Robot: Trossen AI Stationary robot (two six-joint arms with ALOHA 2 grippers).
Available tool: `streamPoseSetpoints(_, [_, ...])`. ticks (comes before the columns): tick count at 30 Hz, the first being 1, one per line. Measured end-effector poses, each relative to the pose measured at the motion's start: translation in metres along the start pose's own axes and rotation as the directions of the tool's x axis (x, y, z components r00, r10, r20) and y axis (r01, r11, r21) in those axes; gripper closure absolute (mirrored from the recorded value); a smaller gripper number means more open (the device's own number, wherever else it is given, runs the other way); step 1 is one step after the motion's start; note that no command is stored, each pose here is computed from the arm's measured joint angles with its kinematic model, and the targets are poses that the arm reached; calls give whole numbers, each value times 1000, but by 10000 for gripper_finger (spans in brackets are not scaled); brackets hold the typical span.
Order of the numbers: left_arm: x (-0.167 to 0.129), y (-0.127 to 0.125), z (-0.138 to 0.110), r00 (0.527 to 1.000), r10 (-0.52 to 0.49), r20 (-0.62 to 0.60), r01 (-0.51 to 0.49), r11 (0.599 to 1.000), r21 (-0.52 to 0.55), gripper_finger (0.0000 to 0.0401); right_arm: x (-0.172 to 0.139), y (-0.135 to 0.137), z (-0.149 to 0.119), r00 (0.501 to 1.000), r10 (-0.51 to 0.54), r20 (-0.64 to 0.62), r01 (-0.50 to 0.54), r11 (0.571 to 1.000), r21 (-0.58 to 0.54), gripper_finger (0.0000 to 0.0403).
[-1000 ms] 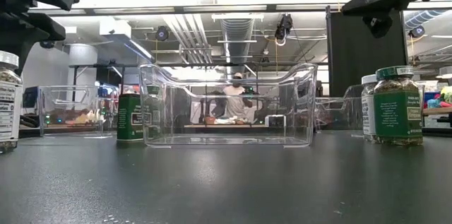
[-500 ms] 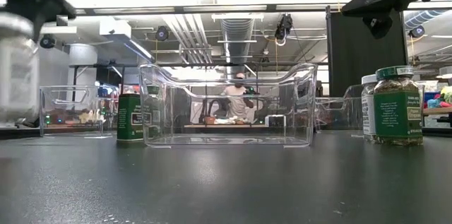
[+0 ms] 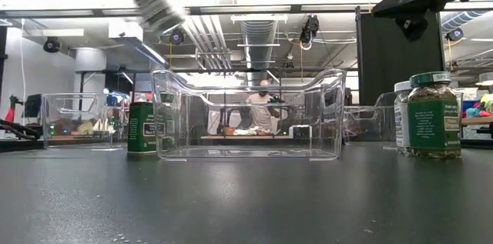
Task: Sort spices by type
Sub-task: Put the white seasoning bottle into the top right transparent bin
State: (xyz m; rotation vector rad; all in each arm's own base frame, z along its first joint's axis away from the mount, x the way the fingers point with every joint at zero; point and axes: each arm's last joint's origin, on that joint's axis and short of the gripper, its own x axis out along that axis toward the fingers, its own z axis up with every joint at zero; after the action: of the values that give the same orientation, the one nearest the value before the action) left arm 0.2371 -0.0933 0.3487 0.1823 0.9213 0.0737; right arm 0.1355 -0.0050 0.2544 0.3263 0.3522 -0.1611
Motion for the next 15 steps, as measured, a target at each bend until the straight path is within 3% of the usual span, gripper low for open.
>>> streamPoseSetpoints(5, [5, 32, 22, 1000, 20, 18, -20, 1000, 22, 213, 0, 0, 0, 1000, 0, -1, 0, 1000, 0, 390])
streamPoseSetpoints(8, [13, 50, 33, 1000, 13, -13, -13, 1000, -21, 213, 0, 0, 0, 1000, 0, -2, 0, 1000, 10, 390])
streamPoseSetpoints(15, [50, 71, 60, 978, -8, -209, -11, 996, -90, 213, 0, -2, -6, 998, -19, -57, 21, 999, 30, 390])
